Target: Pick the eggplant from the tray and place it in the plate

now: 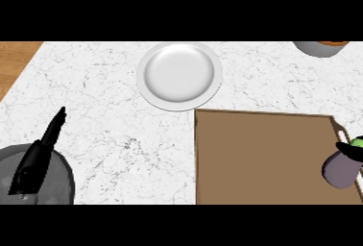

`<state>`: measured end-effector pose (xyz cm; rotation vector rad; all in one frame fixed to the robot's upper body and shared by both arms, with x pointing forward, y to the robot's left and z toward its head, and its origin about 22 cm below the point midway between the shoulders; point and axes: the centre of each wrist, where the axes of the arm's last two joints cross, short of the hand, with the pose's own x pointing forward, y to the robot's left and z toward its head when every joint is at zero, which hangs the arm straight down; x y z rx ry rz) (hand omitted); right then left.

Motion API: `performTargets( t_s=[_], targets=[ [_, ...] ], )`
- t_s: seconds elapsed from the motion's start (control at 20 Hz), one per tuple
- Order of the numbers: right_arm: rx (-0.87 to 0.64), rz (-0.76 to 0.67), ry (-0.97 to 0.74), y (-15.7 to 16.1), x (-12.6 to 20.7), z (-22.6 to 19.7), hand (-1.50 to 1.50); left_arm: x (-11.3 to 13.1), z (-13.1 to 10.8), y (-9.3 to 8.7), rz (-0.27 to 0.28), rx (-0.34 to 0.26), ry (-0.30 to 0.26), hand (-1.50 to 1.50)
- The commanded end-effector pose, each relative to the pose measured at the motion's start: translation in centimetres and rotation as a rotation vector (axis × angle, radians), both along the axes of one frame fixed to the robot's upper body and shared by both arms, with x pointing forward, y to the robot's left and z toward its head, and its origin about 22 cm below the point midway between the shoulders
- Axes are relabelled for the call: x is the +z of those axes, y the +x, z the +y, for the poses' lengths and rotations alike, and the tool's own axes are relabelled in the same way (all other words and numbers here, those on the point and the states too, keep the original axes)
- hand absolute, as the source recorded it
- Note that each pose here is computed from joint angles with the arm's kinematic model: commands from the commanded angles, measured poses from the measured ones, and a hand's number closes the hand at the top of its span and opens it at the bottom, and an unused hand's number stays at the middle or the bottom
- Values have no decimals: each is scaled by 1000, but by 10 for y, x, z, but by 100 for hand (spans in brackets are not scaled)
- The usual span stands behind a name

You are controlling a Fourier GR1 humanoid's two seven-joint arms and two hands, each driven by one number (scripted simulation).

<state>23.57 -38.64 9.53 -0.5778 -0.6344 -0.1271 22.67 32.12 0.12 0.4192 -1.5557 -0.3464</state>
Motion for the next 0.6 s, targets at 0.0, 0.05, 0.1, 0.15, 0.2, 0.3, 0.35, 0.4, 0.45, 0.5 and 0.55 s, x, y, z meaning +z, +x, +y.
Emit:
performTargets(
  t_s=[0.0,0.05,0.1,0.15,0.2,0.3,0.35,0.4,0.45,0.5,0.55],
  targets=[
    [440,-99,-322,15,41,24,150,9,-13,10,-38,-86,6,0],
    [537,-98,-388,16,44,27,150,10,-18,12,-38,-108,-8,0],
    [615,-103,-451,18,47,28,150,14,-20,17,-48,-132,-2,0],
    [678,-113,-505,20,50,28,150,12,-21,16,-43,-139,3,0],
    [753,-124,-573,22,52,29,150,14,-26,20,-51,-136,-3,0],
    [798,-174,-696,33,59,19,150,13,-30,21,-45,-147,3,0],
    [793,-203,-743,41,64,15,150,16,-24,25,-40,-138,-4,0],
    [806,-249,-777,46,62,12,150,9,-31,21,-36,-145,-1,0],
    [824,-306,-807,54,60,21,150,18,-25,31,-45,-126,-1,0],
    [833,-346,-819,61,60,17,150,15,-21,28,-33,-115,13,0],
    [854,-382,-827,67,53,19,150,11,-29,28,-36,-104,0,0]
  ],
)
